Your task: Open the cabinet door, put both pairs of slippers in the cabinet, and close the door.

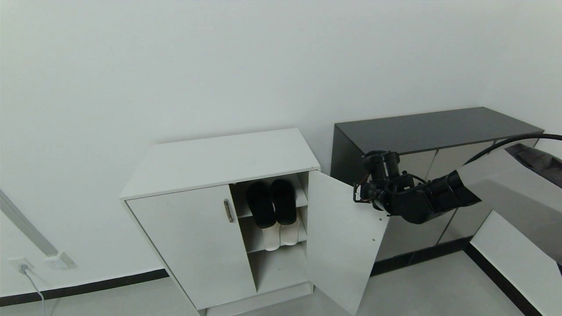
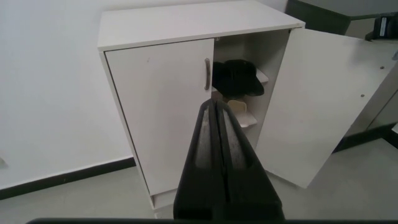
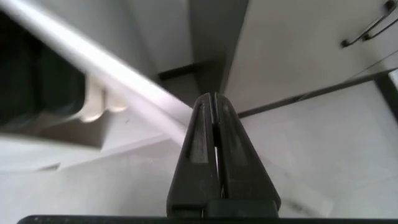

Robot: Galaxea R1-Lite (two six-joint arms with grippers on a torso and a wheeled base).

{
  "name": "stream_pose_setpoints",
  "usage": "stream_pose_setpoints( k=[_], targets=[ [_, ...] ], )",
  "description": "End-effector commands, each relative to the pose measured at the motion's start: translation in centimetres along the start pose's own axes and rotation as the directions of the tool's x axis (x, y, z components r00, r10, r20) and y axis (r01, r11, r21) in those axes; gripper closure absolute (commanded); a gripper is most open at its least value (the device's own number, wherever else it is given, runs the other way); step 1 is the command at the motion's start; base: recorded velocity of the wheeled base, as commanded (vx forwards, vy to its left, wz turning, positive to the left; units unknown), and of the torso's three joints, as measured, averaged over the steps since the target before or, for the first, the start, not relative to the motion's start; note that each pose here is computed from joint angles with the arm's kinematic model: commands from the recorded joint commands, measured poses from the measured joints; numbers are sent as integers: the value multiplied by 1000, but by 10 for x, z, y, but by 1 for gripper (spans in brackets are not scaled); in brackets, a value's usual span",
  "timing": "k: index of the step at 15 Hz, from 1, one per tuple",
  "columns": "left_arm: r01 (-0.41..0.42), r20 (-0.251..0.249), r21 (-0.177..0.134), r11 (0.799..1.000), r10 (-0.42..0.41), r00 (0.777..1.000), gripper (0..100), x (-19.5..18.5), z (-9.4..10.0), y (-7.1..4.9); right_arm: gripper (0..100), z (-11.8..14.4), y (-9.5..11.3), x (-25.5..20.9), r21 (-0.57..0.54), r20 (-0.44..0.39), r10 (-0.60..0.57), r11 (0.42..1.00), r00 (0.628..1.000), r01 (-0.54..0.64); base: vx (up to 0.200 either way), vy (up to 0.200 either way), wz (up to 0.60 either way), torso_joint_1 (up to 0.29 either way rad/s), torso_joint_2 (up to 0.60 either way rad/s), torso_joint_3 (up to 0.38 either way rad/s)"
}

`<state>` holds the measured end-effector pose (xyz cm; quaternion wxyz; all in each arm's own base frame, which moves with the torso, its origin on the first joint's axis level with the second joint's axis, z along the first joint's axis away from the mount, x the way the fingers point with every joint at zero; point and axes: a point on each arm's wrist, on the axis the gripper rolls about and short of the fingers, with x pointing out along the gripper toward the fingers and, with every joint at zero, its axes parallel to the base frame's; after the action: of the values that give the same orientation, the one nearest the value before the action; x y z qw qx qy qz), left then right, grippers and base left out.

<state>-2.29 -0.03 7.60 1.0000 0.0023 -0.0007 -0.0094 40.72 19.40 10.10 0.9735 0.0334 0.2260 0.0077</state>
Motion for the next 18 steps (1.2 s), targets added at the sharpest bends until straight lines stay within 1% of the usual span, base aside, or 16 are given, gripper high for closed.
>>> stream_pose_setpoints(
  k=[1,2,3,4,6,7,11,13,18],
  targets=[
    [0,-1,0,1000,0,1000,100,0,0,0,100,3,18,-30,-9,12,56,998,998,-56,0,0,0,0,0,0],
    [0,-1,0,1000,0,1000,100,0,0,0,100,7,26,-47,-16,29,91,996,995,-91,0,0,0,0,0,0],
    [0,-1,0,1000,0,1000,100,0,0,0,100,8,30,-54,-18,35,104,994,994,-104,0,0,0,0,0,0],
    [0,-1,0,1000,0,1000,100,0,0,0,100,12,37,-74,-25,48,143,990,989,-142,0,0,0,0,0,0],
    [0,-1,0,1000,0,1000,100,0,0,0,100,8,47,-94,-39,44,185,982,982,-184,0,0,0,0,0,0],
    [0,-1,0,1000,0,1000,100,0,0,0,100,6,49,-98,-43,44,194,980,980,-192,0,0,0,0,0,0],
    [0,-1,0,1000,0,1000,100,0,0,0,100,-11,46,-103,-111,60,217,971,974,-209,0,0,0,0,0,0],
    [0,-1,0,1000,0,1000,100,0,0,0,100,-16,45,-104,-121,76,227,969,971,-216,0,0,0,0,0,0],
    [0,0,0,1000,0,1000,100,0,0,0,100,-22,47,-106,-134,71,238,965,969,-227,0,0,0,0,0,0]
  ],
)
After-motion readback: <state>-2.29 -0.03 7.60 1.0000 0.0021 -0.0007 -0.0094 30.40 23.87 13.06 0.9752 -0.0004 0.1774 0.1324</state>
